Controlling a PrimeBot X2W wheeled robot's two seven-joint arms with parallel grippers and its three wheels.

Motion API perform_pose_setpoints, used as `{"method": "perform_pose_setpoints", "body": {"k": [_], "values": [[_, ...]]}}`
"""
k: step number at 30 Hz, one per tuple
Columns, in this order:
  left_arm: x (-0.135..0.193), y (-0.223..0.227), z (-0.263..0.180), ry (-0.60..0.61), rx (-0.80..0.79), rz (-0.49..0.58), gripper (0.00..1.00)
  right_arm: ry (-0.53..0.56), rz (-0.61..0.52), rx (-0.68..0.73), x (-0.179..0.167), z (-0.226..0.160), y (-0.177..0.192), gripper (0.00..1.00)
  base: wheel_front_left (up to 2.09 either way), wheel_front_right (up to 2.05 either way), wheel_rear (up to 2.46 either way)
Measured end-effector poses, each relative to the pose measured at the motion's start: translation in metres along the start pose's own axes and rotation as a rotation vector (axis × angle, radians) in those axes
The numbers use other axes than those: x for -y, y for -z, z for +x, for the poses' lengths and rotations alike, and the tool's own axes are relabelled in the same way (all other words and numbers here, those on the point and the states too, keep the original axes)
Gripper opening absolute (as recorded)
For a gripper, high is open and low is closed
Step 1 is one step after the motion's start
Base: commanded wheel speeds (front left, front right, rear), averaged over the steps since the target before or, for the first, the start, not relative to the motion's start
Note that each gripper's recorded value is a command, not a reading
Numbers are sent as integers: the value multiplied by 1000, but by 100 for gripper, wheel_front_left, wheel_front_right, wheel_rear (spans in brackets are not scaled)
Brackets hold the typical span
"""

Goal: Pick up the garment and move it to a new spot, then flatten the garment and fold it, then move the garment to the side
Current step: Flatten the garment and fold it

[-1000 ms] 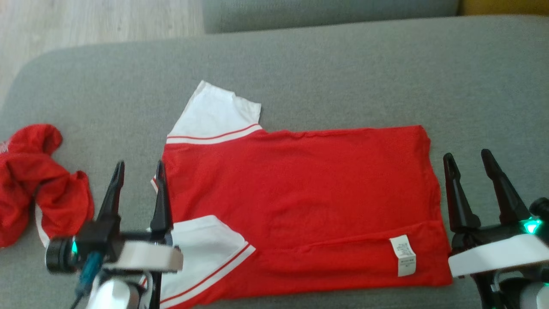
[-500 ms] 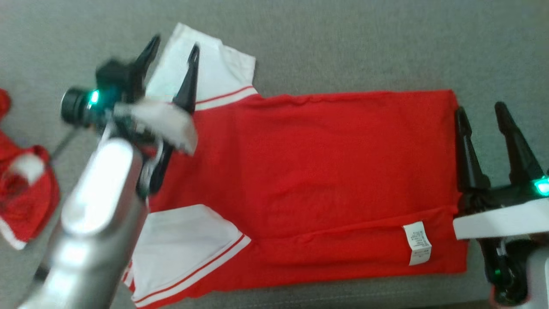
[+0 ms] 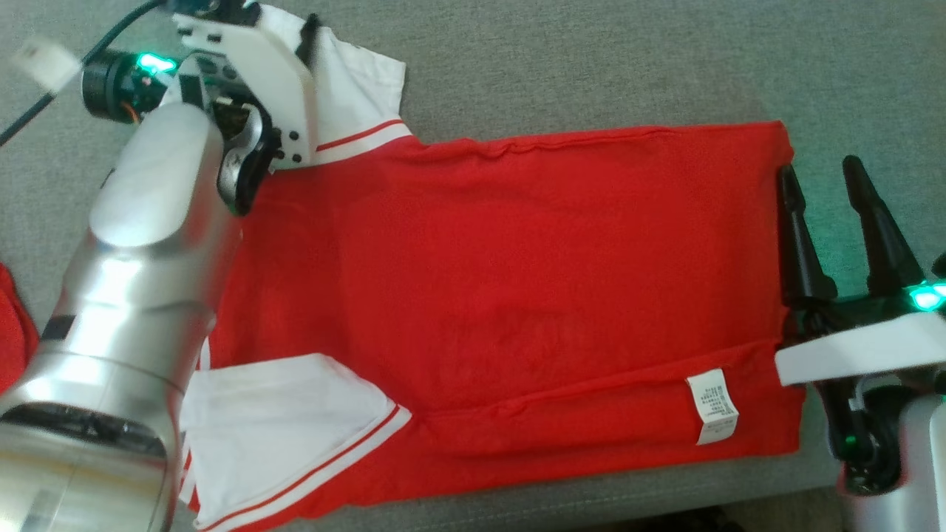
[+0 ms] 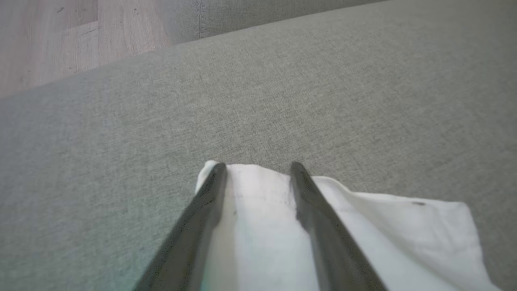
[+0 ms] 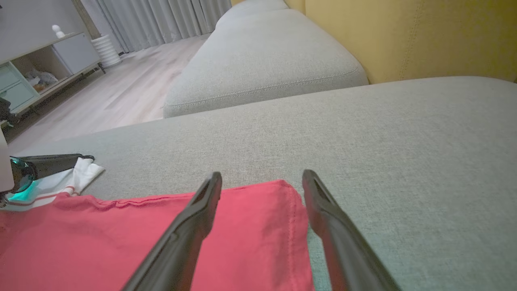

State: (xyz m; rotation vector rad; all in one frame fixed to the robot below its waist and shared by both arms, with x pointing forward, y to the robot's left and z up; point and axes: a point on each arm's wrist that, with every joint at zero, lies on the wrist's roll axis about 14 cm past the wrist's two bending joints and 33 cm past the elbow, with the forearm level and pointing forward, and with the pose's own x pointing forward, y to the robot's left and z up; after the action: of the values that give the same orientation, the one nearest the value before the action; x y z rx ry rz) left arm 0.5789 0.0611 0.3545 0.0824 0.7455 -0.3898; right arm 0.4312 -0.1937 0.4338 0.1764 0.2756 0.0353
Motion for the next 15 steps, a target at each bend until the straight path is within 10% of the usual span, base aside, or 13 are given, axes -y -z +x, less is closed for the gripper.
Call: {"method": "perform_pose_setpoints", "body": {"k": [15], "values": [[-12,-5,-15,-49,118,80,0,-34,-42,-294,24,37,53,100,0,0,0]]}}
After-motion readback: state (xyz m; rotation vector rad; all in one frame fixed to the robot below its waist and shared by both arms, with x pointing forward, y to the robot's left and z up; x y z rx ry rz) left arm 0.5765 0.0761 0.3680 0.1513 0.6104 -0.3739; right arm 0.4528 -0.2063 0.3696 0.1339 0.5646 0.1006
